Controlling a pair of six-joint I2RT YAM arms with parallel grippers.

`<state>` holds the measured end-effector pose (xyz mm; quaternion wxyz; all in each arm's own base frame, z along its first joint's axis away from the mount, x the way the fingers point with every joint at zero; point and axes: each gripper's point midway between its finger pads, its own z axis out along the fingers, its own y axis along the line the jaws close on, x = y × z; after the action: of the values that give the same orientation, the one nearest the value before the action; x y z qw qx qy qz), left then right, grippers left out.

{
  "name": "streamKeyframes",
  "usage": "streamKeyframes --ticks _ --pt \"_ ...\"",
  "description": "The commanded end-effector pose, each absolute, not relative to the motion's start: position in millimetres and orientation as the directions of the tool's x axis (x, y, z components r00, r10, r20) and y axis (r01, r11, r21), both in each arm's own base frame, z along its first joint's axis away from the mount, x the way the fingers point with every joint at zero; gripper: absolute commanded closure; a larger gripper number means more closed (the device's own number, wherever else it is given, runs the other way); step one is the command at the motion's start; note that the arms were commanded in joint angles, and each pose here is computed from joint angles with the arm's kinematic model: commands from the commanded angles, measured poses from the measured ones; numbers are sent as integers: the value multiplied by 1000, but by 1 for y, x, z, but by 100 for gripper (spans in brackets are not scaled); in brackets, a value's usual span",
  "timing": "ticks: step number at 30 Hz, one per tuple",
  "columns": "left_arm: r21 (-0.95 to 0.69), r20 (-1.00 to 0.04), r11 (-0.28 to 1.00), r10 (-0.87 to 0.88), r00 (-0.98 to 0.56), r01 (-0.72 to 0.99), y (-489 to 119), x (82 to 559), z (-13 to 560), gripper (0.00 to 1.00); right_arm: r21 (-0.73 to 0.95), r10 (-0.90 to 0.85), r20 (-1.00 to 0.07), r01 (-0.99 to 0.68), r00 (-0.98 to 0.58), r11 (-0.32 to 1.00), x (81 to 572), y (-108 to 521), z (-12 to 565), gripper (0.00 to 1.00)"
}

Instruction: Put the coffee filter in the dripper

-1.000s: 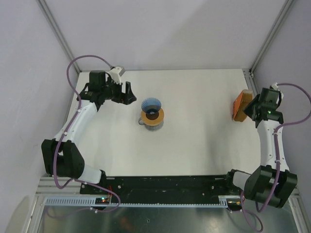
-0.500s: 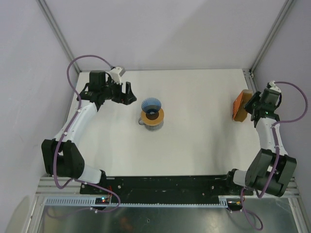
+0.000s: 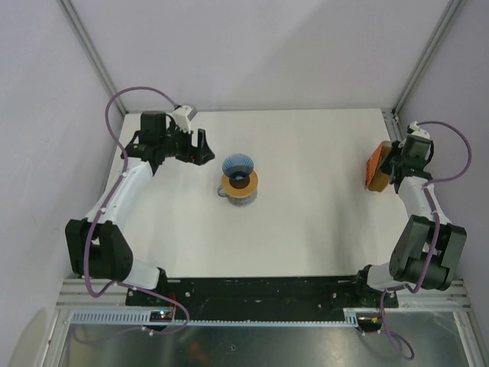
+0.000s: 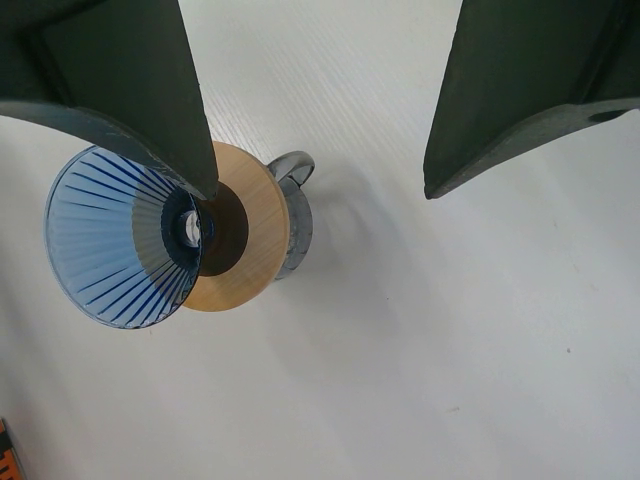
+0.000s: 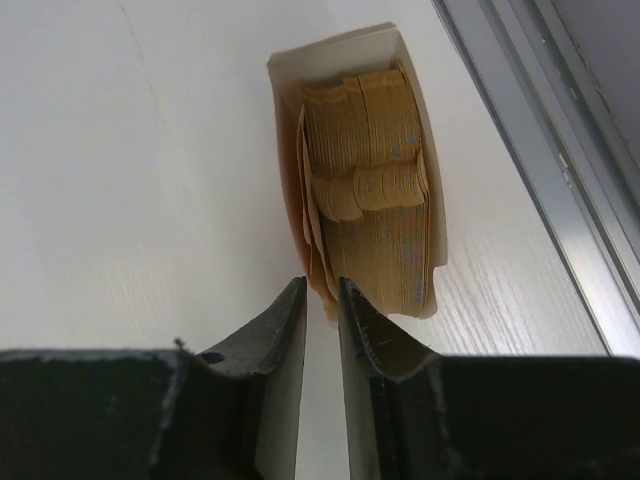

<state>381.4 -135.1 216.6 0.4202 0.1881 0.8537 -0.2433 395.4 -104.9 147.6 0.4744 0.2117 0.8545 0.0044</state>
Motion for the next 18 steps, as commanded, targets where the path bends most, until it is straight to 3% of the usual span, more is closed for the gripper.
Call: streamKeyframes --ticks 1,7,18 --pt "-253 -819 804 118 -561 538 -135 384 219 12 177 296 -865 306 -405 936 415 -110 177 77" --pt "-256 -820 804 114 -561 538 -136 384 221 12 169 280 -861 282 -425 945 424 -109 170 75" --pt "-265 -817 802 109 -566 536 -137 385 220 12 145 251 -867 263 -430 954 440 -110 172 84"
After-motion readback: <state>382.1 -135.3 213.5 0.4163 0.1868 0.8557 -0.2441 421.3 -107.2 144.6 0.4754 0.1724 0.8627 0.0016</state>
